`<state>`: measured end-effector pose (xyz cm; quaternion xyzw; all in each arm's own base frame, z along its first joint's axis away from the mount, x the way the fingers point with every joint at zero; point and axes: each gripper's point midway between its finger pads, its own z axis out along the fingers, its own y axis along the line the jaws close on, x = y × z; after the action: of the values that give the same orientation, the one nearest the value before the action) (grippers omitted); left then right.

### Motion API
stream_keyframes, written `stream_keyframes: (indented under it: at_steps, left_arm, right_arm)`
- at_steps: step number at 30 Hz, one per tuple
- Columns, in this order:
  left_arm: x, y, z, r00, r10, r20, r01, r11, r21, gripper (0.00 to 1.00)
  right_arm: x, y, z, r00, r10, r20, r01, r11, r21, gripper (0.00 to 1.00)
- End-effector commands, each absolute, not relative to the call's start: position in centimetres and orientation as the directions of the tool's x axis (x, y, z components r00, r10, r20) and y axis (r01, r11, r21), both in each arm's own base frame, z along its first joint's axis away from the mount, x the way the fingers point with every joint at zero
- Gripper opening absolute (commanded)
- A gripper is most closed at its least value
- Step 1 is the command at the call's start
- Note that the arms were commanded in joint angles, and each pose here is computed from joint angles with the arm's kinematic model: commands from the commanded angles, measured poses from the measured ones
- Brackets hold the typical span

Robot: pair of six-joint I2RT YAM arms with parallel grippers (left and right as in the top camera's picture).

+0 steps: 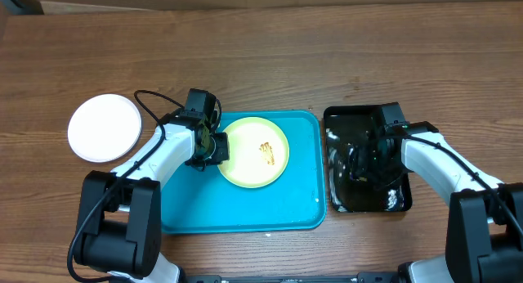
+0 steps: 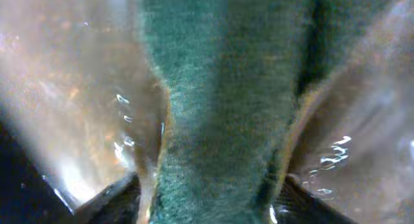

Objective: Clean dirty plates on tray and stack at the side
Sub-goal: 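Grasp the sponge and rub it in the black tray water with right gripper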

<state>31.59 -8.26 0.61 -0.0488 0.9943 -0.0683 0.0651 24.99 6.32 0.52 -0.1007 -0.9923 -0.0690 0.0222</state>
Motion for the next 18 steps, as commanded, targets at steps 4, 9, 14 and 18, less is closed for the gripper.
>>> stream_keyframes:
  at_steps: [4,9,14,18]
  left_arm:
    - [31.1,-7.9,0.0,-0.99,-0.082,-0.112,-0.07,0.991,-0.112,0.12]
    - [31.1,-7.9,0.0,-0.99,-0.082,-0.112,-0.07,0.991,-0.111,0.14]
    - [31.1,-7.9,0.0,-0.99,-0.082,-0.112,-0.07,0.991,-0.111,0.15]
    - [31.1,-7.9,0.0,-0.99,-0.082,-0.113,-0.07,0.991,-0.111,0.15]
  right_arm:
    - [27.8,6.2,2.4,-0.979,0.2,-0.043,0.193,0.971,0.138,0.79]
    - [30.1,4.8,2.6,-0.967,0.204,-0.151,0.195,0.978,0.074,0.79]
    - [29.8,4.8,2.3,-0.967,0.207,-0.146,0.199,0.978,0.069,0.63]
    - [28.8,4.6,1.5,-0.971,0.207,-0.124,0.2,0.978,0.061,0.04]
